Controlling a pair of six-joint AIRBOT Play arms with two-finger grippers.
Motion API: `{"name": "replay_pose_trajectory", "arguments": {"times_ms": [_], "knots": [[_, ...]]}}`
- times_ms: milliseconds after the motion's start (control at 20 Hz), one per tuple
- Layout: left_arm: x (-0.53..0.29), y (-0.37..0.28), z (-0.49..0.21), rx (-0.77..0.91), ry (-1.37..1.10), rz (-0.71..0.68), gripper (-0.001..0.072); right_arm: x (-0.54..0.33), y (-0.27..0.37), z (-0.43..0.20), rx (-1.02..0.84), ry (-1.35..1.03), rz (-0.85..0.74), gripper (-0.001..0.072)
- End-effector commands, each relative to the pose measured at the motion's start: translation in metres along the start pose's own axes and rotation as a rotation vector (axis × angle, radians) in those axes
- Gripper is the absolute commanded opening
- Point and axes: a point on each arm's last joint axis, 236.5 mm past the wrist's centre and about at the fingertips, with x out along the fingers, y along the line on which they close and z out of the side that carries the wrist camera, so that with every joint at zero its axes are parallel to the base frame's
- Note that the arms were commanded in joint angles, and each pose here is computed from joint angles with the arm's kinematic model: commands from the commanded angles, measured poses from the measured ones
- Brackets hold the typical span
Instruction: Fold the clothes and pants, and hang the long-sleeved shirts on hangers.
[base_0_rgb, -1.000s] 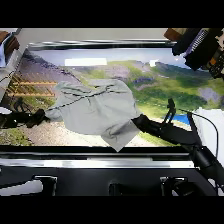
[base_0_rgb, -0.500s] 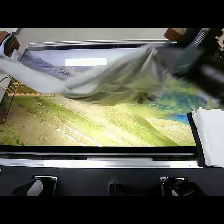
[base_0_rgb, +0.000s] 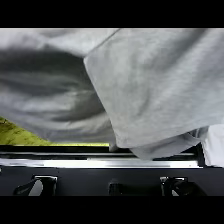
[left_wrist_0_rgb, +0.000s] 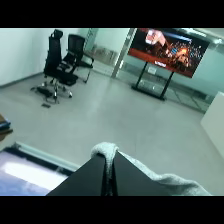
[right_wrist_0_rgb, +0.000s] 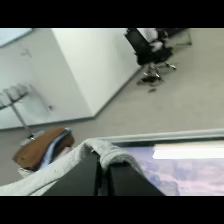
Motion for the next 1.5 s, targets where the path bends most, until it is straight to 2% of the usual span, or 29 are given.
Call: {"name": "replay_pose_trajectory", "arguments": {"times_ms": [0,150,350,500,650,800,850,900,950,1000,1050,1100,1200,1300,1450], "knots": [[0.061,0.021,-0.081,0.005,0.278,0.006,0.0015,0.058,-0.083,-0.049,-0.016,0.174,-0.278,0.0038],[0.140,0.035,-0.201,0.017,0.567,0.006,0.0015,0.139,-0.153,-0.138,-0.027,0.409,-0.423,0.0038],[0.203,0.076,-0.382,0.065,0.890,0.114,0.0015,0.226,-0.234,-0.276,0.023,0.644,-0.530,0.0038],[0.227,0.097,-0.486,0.035,0.999,0.153,0.0015,0.273,-0.283,-0.367,0.105,0.688,-0.572,0.0038],[0.233,0.104,-0.543,0.030,1.057,0.164,0.0015,0.303,-0.304,-0.422,0.223,0.661,-0.568,0.0039],[0.230,0.105,-0.564,0.031,1.099,0.166,0.0020,0.308,-0.313,-0.448,0.300,0.662,-0.586,0.0052],[0.228,0.103,-0.563,0.025,1.109,0.165,0.0105,0.307,-0.314,-0.450,0.309,0.672,-0.591,0.0148],[0.225,0.104,-0.559,0.023,1.123,0.168,0.0342,0.304,-0.312,-0.448,0.332,0.686,-0.587,0.0240],[0.223,0.105,-0.551,0.030,1.135,0.168,0.0501,0.298,-0.310,-0.440,0.350,0.711,-0.568,0.0263],[0.221,0.108,-0.537,0.039,1.148,0.168,0.0551,0.290,-0.309,-0.425,0.349,0.739,-0.531,0.0335],[0.218,0.112,-0.521,0.058,1.163,0.164,0.0551,0.278,-0.310,-0.404,0.320,0.762,-0.495,0.0447],[0.211,0.116,-0.501,0.083,1.179,0.157,0.0551,0.263,-0.315,-0.378,0.254,0.784,-0.467,0.0479],[0.191,0.132,-0.463,0.104,1.206,0.170,0.0551,0.215,-0.340,-0.323,0.108,0.832,-0.465,0.0479],[0.168,0.151,-0.431,0.082,1.196,0.213,0.0551,0.160,-0.359,-0.294,0.035,0.933,-0.447,0.0476],[0.107,0.175,-0.423,0.041,1.243,0.256,0.0551,0.098,-0.357,-0.310,0.228,1.028,-0.337,0.0476]]}}
